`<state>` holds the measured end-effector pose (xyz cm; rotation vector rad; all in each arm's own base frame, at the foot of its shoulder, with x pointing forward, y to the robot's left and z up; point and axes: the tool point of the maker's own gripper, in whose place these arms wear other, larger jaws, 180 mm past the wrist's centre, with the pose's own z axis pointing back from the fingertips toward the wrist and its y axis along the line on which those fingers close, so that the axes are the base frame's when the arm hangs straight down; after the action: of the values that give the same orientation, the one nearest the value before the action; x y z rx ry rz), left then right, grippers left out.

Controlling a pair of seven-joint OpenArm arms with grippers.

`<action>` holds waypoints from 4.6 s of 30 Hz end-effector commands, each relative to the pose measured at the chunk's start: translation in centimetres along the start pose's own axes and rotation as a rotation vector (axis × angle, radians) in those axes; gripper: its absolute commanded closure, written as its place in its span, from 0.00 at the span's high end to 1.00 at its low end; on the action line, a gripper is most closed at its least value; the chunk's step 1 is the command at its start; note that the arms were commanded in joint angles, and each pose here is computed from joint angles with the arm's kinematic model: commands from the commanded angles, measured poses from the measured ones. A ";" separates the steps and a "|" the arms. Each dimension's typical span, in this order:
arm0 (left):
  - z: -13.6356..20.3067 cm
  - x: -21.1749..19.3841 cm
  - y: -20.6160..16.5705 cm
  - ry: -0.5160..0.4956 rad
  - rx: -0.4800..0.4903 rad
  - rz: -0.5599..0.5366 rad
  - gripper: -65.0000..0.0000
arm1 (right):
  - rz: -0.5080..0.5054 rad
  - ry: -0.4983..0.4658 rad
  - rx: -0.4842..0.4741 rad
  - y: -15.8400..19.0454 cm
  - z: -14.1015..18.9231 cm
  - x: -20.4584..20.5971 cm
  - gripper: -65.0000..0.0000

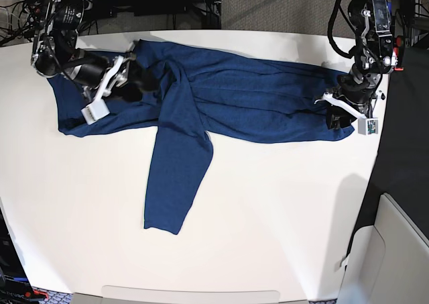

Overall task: Fold the T-shirt properly
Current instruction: 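Grasp the sleeve cuff with the right gripper, then lay the sleeve across the shirt body toward the left gripper, then grasp the shirt's side edge with the right gripper and fold it inward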

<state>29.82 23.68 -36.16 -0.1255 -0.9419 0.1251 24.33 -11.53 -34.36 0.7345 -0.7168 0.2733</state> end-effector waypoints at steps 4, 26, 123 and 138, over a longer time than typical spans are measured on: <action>0.2 1.6 -0.1 -0.054 -0.006 -0.015 0.30 | 0.024 -0.123 -0.023 -1.9 -0.7 5.4 0.57; 0.8 1.9 -0.5 -0.066 -0.014 -0.023 0.30 | 0.122 -0.061 -0.296 -10.0 -11.4 18.4 0.57; 1.0 1.4 6.5 0.148 0.135 0.053 0.52 | 0.451 0.070 0.043 4.6 -8.8 8.4 0.43; 0.0 -2.7 5.3 0.297 0.098 0.056 0.52 | 0.437 0.056 -0.051 1.8 -4.3 7.3 0.43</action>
<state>27.47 28.01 -40.03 -0.0862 -0.6137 0.2071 30.08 -7.41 -32.43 0.5074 -0.7617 0.6572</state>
